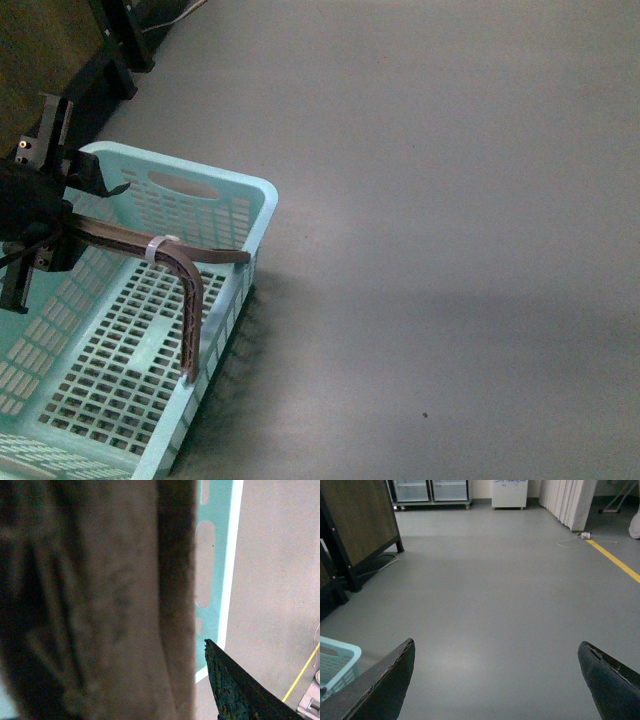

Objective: Pick lemon and mango into basket

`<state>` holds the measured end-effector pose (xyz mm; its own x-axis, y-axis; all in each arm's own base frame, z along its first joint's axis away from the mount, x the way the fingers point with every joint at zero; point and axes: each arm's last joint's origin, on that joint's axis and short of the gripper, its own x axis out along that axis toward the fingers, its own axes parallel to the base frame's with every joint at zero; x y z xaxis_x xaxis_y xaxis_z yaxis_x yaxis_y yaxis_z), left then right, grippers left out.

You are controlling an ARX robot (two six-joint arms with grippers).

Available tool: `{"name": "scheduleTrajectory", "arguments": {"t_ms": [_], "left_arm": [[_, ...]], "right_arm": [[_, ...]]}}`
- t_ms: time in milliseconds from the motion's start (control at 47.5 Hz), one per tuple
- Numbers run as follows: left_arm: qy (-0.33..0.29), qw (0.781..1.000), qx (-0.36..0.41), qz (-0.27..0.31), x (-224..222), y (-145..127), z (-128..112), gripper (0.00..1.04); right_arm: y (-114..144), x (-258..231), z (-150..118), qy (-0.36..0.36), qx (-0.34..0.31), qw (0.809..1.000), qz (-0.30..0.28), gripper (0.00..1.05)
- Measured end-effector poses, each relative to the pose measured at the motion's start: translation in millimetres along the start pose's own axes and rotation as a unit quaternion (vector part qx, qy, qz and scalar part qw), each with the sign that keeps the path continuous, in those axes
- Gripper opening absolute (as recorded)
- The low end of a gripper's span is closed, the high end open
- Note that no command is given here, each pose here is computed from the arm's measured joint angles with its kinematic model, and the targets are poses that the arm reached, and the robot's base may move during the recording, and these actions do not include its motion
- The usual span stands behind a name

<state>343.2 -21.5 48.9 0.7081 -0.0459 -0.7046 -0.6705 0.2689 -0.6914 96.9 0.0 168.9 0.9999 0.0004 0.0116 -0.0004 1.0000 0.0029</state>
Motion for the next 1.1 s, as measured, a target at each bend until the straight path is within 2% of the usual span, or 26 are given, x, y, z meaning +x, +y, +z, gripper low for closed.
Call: {"name": "scheduleTrajectory", "arguments": {"t_ms": [84,337,716,864,1095], "left_arm": [[-0.002,1.0,-0.008,0.003,-13.3,0.0,0.5,0.29],[-0.014,0.997,-0.037,-0.071,-90.7,-29.5,7.8,0.29],[-0.009,0.966,-0.093,-0.243,-246.9,-85.6,5.2,0.28],[-0.002,0.952,-0.105,-0.288,-285.6,-98.1,4.3,0.28],[-0.014,0.944,-0.11,-0.311,-317.8,-105.5,7.2,0.28]], "right_arm": [[0.0,0.0,0.0,0.0,0.0,1.0,0.0,0.96],[0.0,0.0,0.0,0.0,0.0,1.0,0.0,0.96],[0.0,0.0,0.0,0.0,0.0,1.0,0.0,0.96],[0.0,0.0,0.0,0.0,0.0,1.0,0.0,0.96],[0.0,0.0,0.0,0.0,0.0,1.0,0.0,0.96]]}}
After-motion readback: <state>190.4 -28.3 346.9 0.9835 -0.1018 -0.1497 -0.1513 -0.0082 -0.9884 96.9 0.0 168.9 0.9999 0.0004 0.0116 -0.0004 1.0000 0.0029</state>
